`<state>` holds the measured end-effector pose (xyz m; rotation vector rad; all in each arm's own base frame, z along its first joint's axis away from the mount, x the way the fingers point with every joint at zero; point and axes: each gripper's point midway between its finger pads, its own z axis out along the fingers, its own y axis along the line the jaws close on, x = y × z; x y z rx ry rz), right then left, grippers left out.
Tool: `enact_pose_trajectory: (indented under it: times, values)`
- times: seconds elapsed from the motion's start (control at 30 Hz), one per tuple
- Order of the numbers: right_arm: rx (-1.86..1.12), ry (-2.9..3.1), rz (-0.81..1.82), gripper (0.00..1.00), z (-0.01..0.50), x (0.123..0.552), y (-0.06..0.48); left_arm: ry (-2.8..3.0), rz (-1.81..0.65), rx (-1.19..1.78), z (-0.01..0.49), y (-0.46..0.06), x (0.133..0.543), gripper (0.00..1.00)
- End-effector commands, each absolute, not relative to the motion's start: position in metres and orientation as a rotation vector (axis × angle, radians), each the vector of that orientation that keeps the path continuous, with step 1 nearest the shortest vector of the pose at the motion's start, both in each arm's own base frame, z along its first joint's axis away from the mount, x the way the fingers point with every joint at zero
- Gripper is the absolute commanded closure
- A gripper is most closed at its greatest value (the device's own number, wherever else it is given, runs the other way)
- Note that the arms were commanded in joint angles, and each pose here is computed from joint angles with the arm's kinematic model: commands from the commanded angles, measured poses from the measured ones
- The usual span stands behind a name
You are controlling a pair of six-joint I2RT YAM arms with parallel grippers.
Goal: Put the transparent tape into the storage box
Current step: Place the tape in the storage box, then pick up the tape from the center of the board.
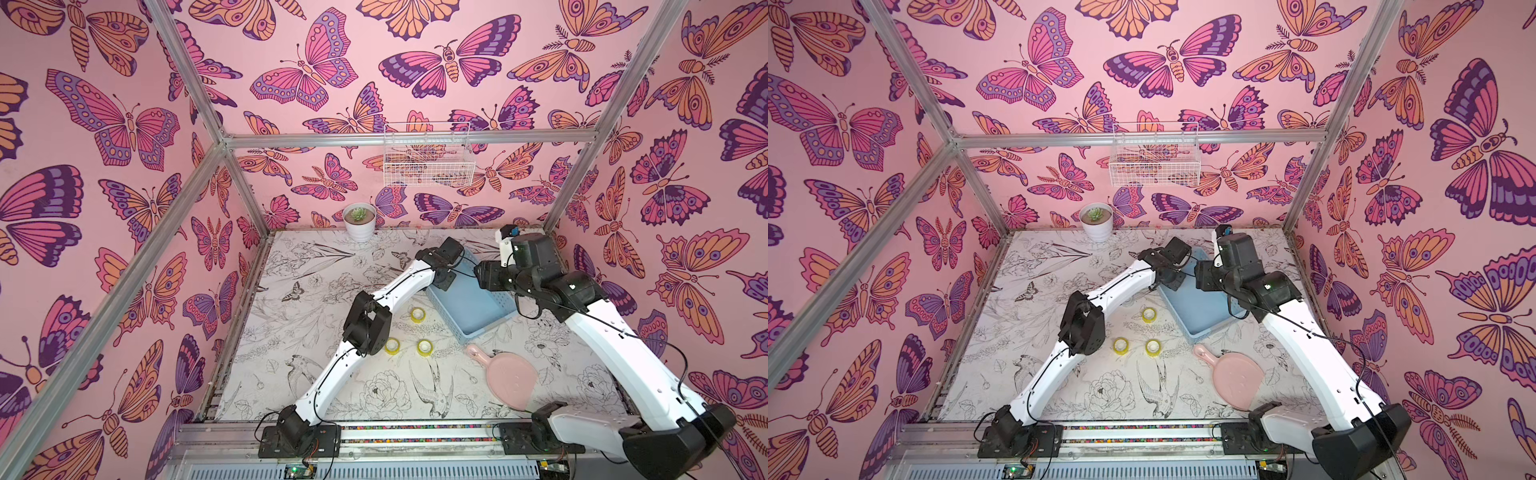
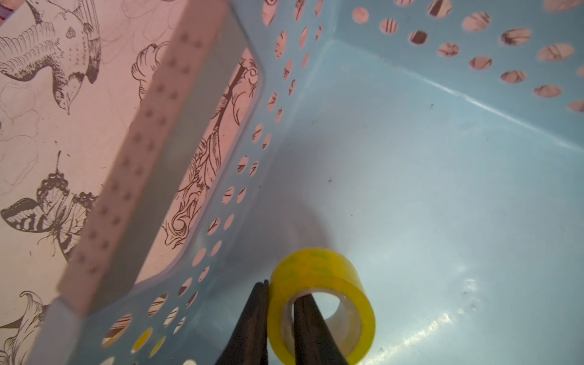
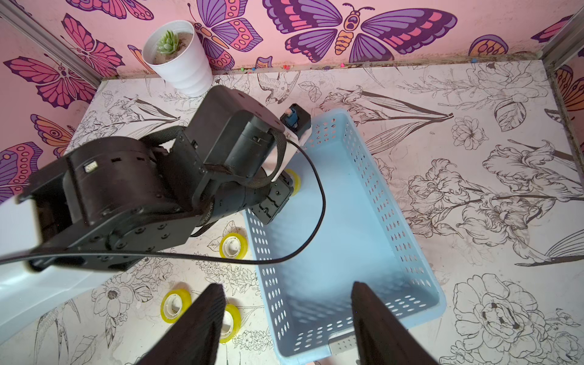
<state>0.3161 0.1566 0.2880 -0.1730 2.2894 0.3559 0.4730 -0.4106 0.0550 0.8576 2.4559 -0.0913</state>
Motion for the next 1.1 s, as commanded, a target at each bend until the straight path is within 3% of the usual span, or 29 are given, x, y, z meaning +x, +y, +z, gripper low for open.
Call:
enact_pose_trajectory:
  times: [0.0,0.2,0.5,0.83,1.07]
  values:
    - [-0.171,2.290,0.368,0.31,0.289,0.315,0.156,2.450,-0.076,0.857,0.052,-0.409,0.477,0.80]
    - [-0.170,2.291,0.377,0.30,0.289,0.315,0.158,2.446,-0.082,0.856,0.054,-0.410,0.477,0.73]
    - [-0.174,2.284,0.389,0.30,0.291,0.314,0.159,2.424,-0.077,0.833,0.067,-0.410,0.480,0.72]
    - [-0.243,2.334,0.384,0.29,0.285,0.309,0.163,2.269,-0.120,0.663,0.182,-0.395,0.490,0.70]
    - [-0.442,2.498,0.573,0.32,0.244,0.294,0.201,2.286,-0.078,0.388,0.243,-0.317,0.484,0.68]
